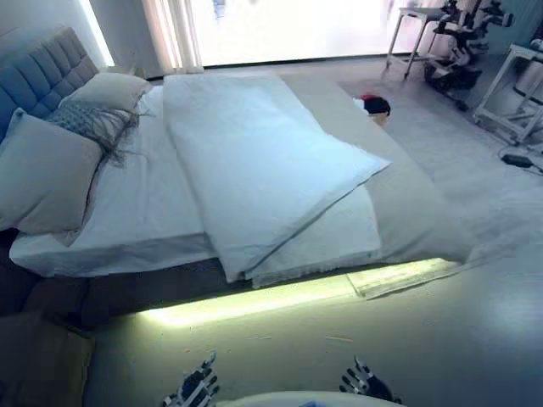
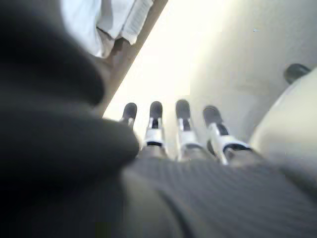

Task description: Make the bed neatly

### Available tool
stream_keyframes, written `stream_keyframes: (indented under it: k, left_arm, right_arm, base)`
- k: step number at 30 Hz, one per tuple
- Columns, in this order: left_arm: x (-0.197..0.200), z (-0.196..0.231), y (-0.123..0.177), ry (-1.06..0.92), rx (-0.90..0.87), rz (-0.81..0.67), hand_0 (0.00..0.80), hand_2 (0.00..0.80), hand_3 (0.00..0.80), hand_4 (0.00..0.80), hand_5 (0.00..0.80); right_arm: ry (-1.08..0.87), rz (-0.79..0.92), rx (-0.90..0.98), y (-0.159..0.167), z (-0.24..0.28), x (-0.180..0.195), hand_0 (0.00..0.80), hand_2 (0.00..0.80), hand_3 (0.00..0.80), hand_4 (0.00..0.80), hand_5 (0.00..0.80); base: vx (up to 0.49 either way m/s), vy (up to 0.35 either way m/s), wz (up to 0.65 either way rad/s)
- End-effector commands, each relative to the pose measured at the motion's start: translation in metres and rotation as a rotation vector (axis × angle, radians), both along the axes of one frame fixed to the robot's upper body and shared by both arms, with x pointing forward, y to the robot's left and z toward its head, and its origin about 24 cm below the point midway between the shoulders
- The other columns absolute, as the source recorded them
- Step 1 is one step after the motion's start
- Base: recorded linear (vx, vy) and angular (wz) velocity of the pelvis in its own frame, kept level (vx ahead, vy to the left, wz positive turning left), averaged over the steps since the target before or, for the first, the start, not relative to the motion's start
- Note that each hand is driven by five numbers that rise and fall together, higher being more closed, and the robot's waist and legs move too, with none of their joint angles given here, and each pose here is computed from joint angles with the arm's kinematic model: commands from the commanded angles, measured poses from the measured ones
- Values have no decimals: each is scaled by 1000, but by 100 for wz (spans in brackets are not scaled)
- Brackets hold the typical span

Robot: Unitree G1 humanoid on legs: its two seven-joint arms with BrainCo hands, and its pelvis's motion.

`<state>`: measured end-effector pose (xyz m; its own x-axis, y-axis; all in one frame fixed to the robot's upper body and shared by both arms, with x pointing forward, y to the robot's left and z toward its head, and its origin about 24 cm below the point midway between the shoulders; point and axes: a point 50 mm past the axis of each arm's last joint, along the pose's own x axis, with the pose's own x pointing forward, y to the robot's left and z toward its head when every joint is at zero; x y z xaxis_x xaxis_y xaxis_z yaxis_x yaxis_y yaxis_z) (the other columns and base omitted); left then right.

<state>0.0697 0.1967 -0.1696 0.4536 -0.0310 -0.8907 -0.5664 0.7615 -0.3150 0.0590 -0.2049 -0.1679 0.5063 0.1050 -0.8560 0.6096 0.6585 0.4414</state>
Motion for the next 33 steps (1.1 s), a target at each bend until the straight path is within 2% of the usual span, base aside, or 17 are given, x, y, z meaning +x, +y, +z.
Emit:
stream_keyframes:
  k: [1,22,33]
  left_arm:
    - [24,3,-5,-52,1,-61,0,0,0,0,0]
    - [24,4,-2,-67,-3,3,0,0,0,0,0]
    - [22,5,13,-54,43,110,0,0,0,0,0]
  right_arm:
    - [-27,-1,10,1,3,28,0,0,0,0,0]
    - [-35,17,-4,1,5,37,0,0,0,0,0]
    - [-49,26,-7,0,7,47,0,0,0,0,0]
  base:
    - [0,0,0]
    - [10,-5,-1]
    - [51,-102,-1]
